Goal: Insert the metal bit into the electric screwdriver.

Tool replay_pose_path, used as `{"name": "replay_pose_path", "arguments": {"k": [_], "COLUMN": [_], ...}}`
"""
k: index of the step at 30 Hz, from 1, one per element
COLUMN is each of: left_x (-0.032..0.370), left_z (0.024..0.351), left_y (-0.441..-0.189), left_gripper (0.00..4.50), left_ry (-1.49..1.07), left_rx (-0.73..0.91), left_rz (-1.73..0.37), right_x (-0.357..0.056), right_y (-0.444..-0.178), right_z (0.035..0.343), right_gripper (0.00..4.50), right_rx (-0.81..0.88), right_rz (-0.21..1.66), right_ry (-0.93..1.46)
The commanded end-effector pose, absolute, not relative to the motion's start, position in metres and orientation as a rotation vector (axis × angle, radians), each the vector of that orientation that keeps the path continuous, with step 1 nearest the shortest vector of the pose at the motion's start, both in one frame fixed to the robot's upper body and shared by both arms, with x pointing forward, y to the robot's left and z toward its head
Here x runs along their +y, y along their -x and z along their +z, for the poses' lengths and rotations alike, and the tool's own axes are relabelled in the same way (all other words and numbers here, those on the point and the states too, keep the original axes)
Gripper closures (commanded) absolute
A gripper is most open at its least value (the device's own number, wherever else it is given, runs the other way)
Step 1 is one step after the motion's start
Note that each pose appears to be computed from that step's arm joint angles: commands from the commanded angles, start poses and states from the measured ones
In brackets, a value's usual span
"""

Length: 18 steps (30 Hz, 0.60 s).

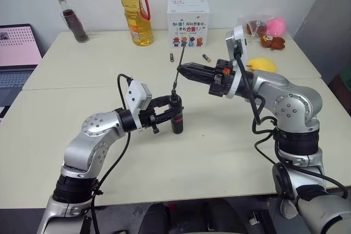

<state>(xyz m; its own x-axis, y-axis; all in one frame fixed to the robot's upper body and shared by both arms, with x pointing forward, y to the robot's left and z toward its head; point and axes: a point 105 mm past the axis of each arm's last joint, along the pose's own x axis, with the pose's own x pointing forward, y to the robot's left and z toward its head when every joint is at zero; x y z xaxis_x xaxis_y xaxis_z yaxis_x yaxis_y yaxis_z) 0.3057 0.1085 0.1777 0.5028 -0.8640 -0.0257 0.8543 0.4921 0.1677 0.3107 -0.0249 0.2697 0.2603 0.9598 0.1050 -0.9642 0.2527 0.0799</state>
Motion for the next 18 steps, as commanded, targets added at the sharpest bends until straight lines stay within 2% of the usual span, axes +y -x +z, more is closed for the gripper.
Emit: {"name": "replay_pose_path", "arguments": {"k": [1, 18], "left_x": [0.1122, 0.1076], "left_z": [0.1682, 0.1636], "left_y": [-0.3052, -0.3013], "left_gripper": [2.86, 2.86], "left_ry": [-0.190, -0.196], "left_rx": [-0.016, -0.002], "left_rz": [-1.030, -1.051], "right_x": [-0.0183, -0.0126], "right_y": [-0.3004, -0.3026], "right_z": [0.2709, 0.2692], "right_gripper": [4.44, 4.44], "right_rx": [-0.058, -0.061], "right_rz": [1.378, 1.493], "right_ry": [-0.083, 0.091]}}
